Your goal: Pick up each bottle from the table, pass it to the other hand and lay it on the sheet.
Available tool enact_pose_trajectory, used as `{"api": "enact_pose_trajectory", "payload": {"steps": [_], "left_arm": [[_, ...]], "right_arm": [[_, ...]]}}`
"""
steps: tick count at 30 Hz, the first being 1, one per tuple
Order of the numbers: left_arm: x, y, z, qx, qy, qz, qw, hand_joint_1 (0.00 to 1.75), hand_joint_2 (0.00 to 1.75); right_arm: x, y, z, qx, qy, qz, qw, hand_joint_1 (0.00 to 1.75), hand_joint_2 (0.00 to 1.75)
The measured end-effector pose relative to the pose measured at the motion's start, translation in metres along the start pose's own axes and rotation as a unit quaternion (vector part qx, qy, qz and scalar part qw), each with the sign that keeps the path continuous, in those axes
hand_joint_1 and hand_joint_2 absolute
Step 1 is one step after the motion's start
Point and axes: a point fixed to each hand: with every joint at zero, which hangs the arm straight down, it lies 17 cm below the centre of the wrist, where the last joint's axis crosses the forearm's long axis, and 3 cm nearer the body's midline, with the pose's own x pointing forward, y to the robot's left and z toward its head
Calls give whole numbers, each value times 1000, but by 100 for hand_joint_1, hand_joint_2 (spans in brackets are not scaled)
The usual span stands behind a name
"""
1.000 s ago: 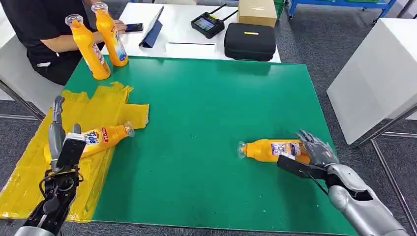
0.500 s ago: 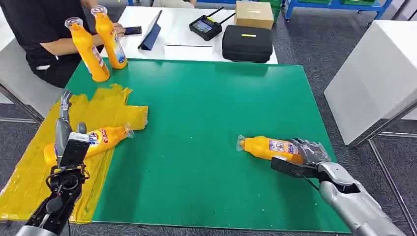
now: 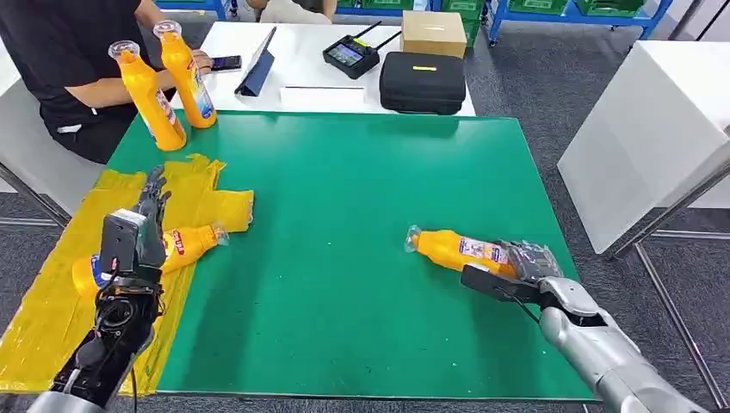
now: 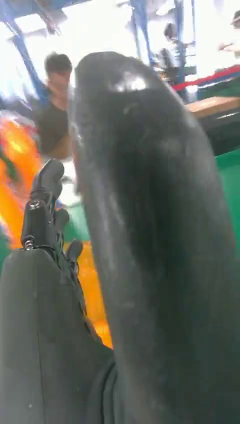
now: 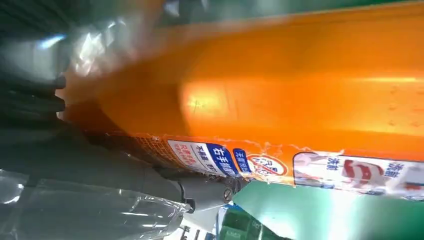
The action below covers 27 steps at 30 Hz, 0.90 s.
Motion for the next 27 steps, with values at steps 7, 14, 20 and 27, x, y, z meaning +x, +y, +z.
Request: {"api": "enact_pose_trajectory", "payload": {"steps": [7, 14, 20, 27], "left_arm": [[-9, -30, 21, -37, 52, 158, 985, 0, 175], [-6, -49, 27, -47, 55, 181, 981, 0, 175], [-2, -59, 28, -53, 53, 193, 978, 0, 175], [23, -110, 26, -77, 28, 191, 978, 0, 175]], "right_arm": [[130, -43, 7, -55, -168, -230, 957, 175, 175], [204, -85, 25, -98, -241, -261, 930, 175, 175], [234, -98, 36, -114, -280, -274, 913, 175, 175], [320, -106, 52, -96, -334, -355, 868, 175, 175]]}}
